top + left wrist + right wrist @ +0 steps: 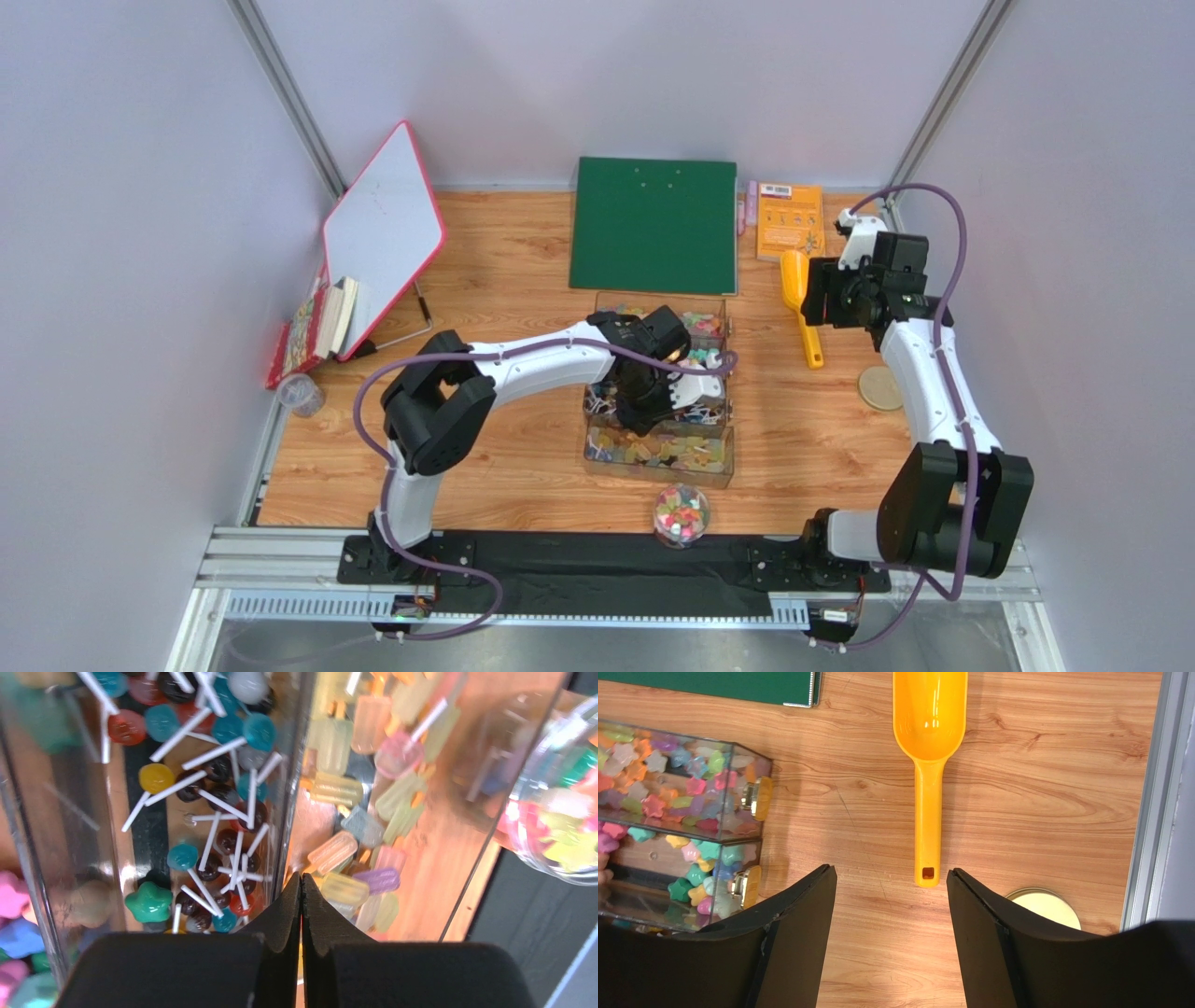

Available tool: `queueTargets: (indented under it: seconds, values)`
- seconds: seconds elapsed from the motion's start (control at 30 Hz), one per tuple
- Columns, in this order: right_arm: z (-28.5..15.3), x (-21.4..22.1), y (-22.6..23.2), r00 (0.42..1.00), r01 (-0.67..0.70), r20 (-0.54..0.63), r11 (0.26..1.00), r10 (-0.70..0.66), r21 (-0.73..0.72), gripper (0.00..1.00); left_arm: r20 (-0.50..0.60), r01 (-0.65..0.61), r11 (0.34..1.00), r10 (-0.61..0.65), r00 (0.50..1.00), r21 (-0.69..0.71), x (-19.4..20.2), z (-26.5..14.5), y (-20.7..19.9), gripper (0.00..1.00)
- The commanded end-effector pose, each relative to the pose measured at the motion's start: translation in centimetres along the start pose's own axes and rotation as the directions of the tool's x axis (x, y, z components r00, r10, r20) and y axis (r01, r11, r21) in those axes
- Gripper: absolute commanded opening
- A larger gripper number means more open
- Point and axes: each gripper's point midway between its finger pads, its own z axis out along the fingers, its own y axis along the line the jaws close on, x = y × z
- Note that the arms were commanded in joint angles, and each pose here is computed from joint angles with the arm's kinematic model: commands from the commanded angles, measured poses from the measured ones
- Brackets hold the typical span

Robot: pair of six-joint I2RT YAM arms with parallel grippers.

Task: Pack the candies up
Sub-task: Move the storage box to the center of the board.

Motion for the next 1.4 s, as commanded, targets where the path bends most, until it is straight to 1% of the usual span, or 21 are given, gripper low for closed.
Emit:
queueTargets:
  seconds: [0.0, 0.2, 0.37, 0.43, 0.47, 0.5, 0.53, 0.57, 0.6, 0.67, 0.7, 0.73, 0.8, 0.83, 0.9, 0.97, 1.0, 1.03, 1.1, 1.23, 1.37]
  values:
    - [0.4, -1.2, 0.0, 1.000, 0.006, 0.027, 1.000, -0.006, -0.016, 0.64, 0.077, -0.024, 0.994, 0.033, 0.996, -0.108, -2.7, -0.8, 4.9, 0.00]
    - [0.8, -1.3, -0.1, 1.000, 0.015, 0.021, 1.000, -0.015, -0.023, 0.63, 0.092, -0.002, 0.994, 0.012, 0.996, -0.110, -3.1, -1.0, 6.5, 0.00]
    - [0.7, -0.7, -1.0, 0.999, 0.044, 0.005, 0.999, -0.044, 0.014, 0.64, 0.129, -0.009, 0.999, 0.016, 0.991, -0.053, -3.8, -2.5, 4.9, 0.00]
    - [0.4, -0.4, -1.8, 0.999, 0.040, 0.000, 0.998, -0.040, 0.038, 0.66, 0.155, -0.012, 0.999, 0.018, 0.988, -0.043, -4.4, -3.6, 4.2, 0.14]
    - [-0.2, -0.4, -2.6, 1.000, 0.030, 0.008, 0.998, -0.031, 0.057, 0.68, 0.191, -0.015, 0.998, 0.026, 0.981, -0.060, -5.2, -5.4, 3.7, 0.23]
    - [-0.4, -0.3, -3.1, 1.000, 0.027, 0.011, 0.997, -0.027, 0.068, 0.72, 0.206, -0.018, 0.998, 0.031, 0.978, -0.068, -5.5, -6.2, 3.5, 0.38]
    - [-0.7, -0.1, -3.4, 1.000, 0.019, 0.010, 0.998, -0.020, 0.065, 0.81, 0.223, -0.024, 0.996, 0.042, 0.974, -0.084, -5.8, -7.1, 3.4, 0.42]
    - [-1.0, 0.8, -4.0, 0.999, 0.030, -0.011, 0.998, -0.030, 0.061, 0.85, 0.255, -0.034, 0.993, 0.063, 0.965, -0.114, -6.4, -9.0, 3.1, 0.46]
    - [-1.3, 1.1, -4.0, 0.999, 0.043, -0.016, 0.998, -0.042, 0.045, 0.86, 0.267, -0.043, 0.990, 0.078, 0.960, -0.135, -6.7, -9.9, 3.0, 0.55]
    - [-1.6, 2.6, -4.9, 0.996, 0.072, -0.050, 0.996, -0.070, 0.046, 0.89, 0.287, -0.038, 0.980, 0.094, 0.953, -0.197, -7.1, -12.4, 3.1, 0.66]
    - [-1.7, 3.2, -5.3, 0.995, 0.084, -0.061, 0.995, -0.081, 0.058, 0.92, 0.296, -0.029, 0.974, 0.096, 0.950, -0.224, -7.5, -13.2, 3.3, 0.80]
    - [-1.8, 3.7, -6.1, 0.993, 0.095, -0.077, 0.992, -0.088, 0.082, 0.95, 0.287, -0.009, 0.964, 0.089, 0.954, -0.267, -7.3, -14.0, 3.9, 0.87]
    - [-1.4, 5.3, -7.6, 0.989, 0.089, -0.127, 0.990, -0.075, 0.110, 0.96, 0.307, 0.076, 0.941, 0.031, 0.951, -0.330, -7.5, -15.4, 5.1, 0.99]
    - [-1.4, 5.8, -8.0, 0.988, 0.077, -0.141, 0.991, -0.061, 0.113, 0.96, 0.304, 0.122, 0.922, -0.004, 0.953, -0.368, -7.1, -16.0, 6.2, 1.00]
    - [-1.2, 6.9, -8.9, 0.983, 0.054, -0.180, 0.992, -0.033, 0.113, 0.98, 0.315, 0.186, 0.910, -0.065, 0.947, -0.370, -7.2, -16.7, 7.0, 1.00]
    - [-0.5, 8.2, -9.4, 0.975, 0.057, -0.219, 0.993, -0.033, 0.103, 1.00, 0.303, 0.266, 0.886, -0.152, 0.941, -0.380, -6.1, -16.9, 8.5, 1.00]
    - [-0.3, 8.5, -9.6, 0.972, 0.076, -0.228, 0.992, -0.052, 0.098, 1.00, 0.321, 0.272, 0.889, -0.153, 0.934, -0.367, -6.6, -17.6, 8.7, 1.00]
    - [0.0, 9.5, -9.8, 0.967, 0.084, -0.248, 0.992, -0.057, 0.097, 1.00, 0.336, 0.286, 0.905, -0.176, 0.925, -0.314, -6.4, -17.8, 8.8, 1.00]
    - [0.4, 9.5, -10.4, 0.969, 0.121, -0.230, 0.987, -0.093, 0.109, 1.00, 0.357, 0.326, 0.904, -0.218, 0.908, -0.278, -6.3, -18.2, 9.5, 1.00]
    - [1.2, 10.6, -10.6, 0.960, 0.175, -0.235, 0.982, -0.154, 0.072, 1.00, 0.321, 0.328, 0.892, -0.227, 0.919, -0.310, -5.8, -18.2, 10.6, 1.00]
    - [1.9, 11.4, -11.4, 0.962, 0.146, -0.241, 0.988, -0.129, 0.056, 1.00, 0.305, 0.338, 0.887, -0.243, 0.921, -0.315, -5.8, -17.7, 11.1, 1.00]
